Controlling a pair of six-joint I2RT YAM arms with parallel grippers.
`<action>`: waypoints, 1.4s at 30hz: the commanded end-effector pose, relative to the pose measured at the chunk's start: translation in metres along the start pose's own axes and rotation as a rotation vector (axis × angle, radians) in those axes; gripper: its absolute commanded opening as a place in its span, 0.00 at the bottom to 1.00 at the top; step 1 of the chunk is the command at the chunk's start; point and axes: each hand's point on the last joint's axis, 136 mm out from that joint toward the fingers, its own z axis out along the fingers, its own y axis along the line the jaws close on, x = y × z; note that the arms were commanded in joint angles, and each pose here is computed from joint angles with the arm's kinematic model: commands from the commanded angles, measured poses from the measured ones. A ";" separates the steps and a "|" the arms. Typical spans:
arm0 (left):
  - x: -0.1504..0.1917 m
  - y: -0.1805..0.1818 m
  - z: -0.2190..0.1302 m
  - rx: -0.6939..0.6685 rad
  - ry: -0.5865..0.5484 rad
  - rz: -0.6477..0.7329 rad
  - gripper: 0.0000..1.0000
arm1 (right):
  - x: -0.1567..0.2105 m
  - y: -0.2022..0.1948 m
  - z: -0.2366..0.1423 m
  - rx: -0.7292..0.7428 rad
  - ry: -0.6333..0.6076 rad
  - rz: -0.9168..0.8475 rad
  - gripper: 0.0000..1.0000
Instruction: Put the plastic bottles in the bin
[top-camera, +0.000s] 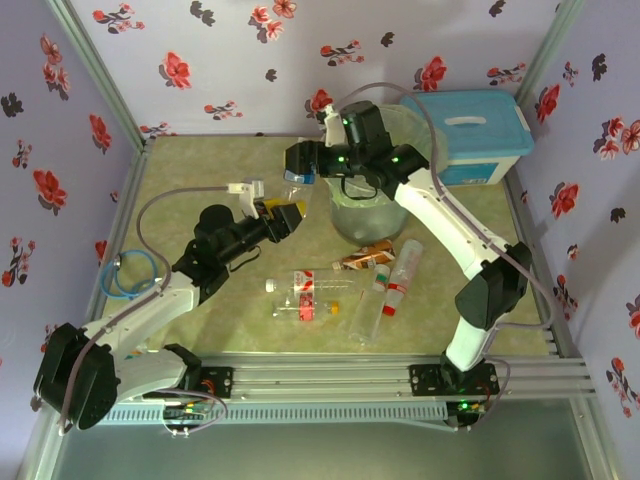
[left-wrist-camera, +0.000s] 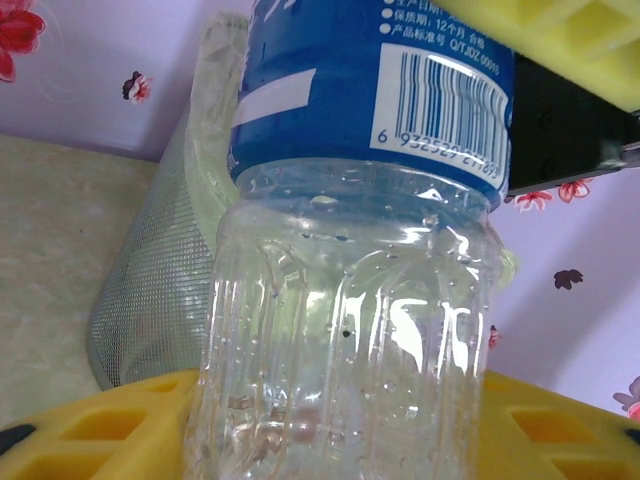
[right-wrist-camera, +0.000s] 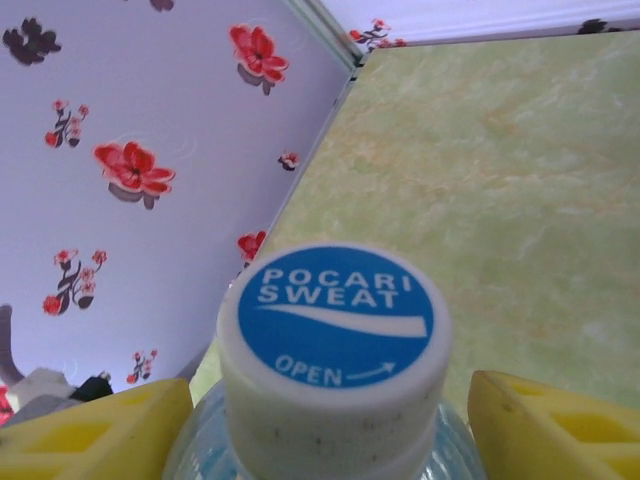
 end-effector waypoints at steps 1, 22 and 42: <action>-0.012 -0.010 -0.001 0.021 -0.036 0.057 0.14 | -0.003 0.015 -0.002 -0.048 0.002 -0.016 0.67; 0.013 0.031 -0.041 -0.255 0.096 0.118 0.80 | -0.123 -0.006 -0.114 0.100 -0.397 -0.099 0.51; 0.105 0.094 -0.129 -0.674 0.520 0.102 0.77 | -0.089 -0.183 -0.089 0.425 -0.238 0.132 0.52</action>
